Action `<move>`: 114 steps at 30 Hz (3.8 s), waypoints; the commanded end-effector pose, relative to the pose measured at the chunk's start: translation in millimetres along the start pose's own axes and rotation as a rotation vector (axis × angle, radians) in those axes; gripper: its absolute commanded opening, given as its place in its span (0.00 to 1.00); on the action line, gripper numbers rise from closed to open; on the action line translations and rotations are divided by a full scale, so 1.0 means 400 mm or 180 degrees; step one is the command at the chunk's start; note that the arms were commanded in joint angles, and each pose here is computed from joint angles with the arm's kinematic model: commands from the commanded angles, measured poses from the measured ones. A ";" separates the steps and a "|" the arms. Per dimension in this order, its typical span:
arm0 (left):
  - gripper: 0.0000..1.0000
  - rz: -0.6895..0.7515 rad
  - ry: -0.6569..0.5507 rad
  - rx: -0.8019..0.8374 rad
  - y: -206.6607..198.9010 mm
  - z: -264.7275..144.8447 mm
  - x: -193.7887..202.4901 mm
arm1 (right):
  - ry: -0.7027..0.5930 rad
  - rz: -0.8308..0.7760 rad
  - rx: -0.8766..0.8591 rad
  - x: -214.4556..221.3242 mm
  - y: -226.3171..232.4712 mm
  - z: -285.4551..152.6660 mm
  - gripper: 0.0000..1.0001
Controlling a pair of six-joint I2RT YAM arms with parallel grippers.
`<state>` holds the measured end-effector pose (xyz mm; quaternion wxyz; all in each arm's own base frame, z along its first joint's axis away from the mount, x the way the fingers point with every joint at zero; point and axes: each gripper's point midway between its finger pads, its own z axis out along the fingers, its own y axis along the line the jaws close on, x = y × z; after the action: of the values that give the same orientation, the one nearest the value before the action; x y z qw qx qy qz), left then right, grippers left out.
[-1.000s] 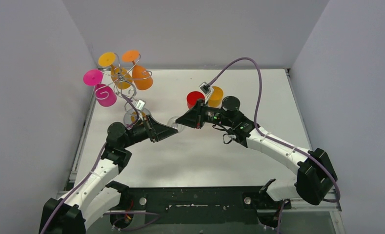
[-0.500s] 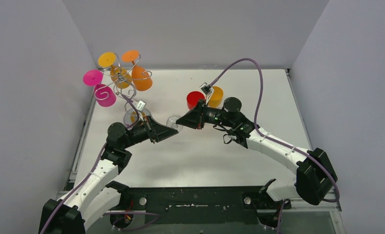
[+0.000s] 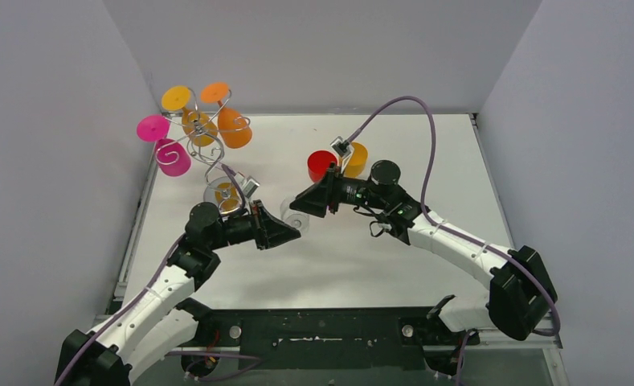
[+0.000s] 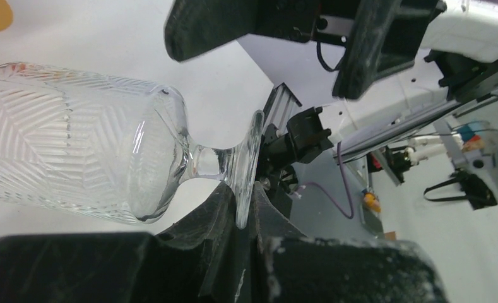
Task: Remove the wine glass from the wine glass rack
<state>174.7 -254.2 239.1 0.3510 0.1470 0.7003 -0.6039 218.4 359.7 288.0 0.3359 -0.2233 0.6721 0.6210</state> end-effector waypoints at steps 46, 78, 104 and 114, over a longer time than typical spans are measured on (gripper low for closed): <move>0.00 0.2648 0.0280 0.1455 -0.146 -0.071 0.097 | 0.0639 0.0604 -0.0490 -0.064 0.002 -0.132 0.69; 0.00 0.2671 0.0701 0.1692 -0.139 -0.082 0.137 | 0.1593 0.0694 -0.1068 0.062 0.069 -0.107 0.44; 0.00 0.2728 0.0883 0.1543 -0.110 -0.086 0.148 | 0.1853 0.0876 -0.1263 0.091 0.126 -0.106 0.17; 0.00 0.2742 0.0920 0.1478 -0.098 -0.089 0.155 | 0.1786 0.0802 -0.1175 0.088 0.127 -0.105 0.00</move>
<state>91.3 -243.2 217.2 0.4175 0.5778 0.4631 -0.5267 156.8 328.0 276.7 -0.0035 -0.3308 0.6577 0.6768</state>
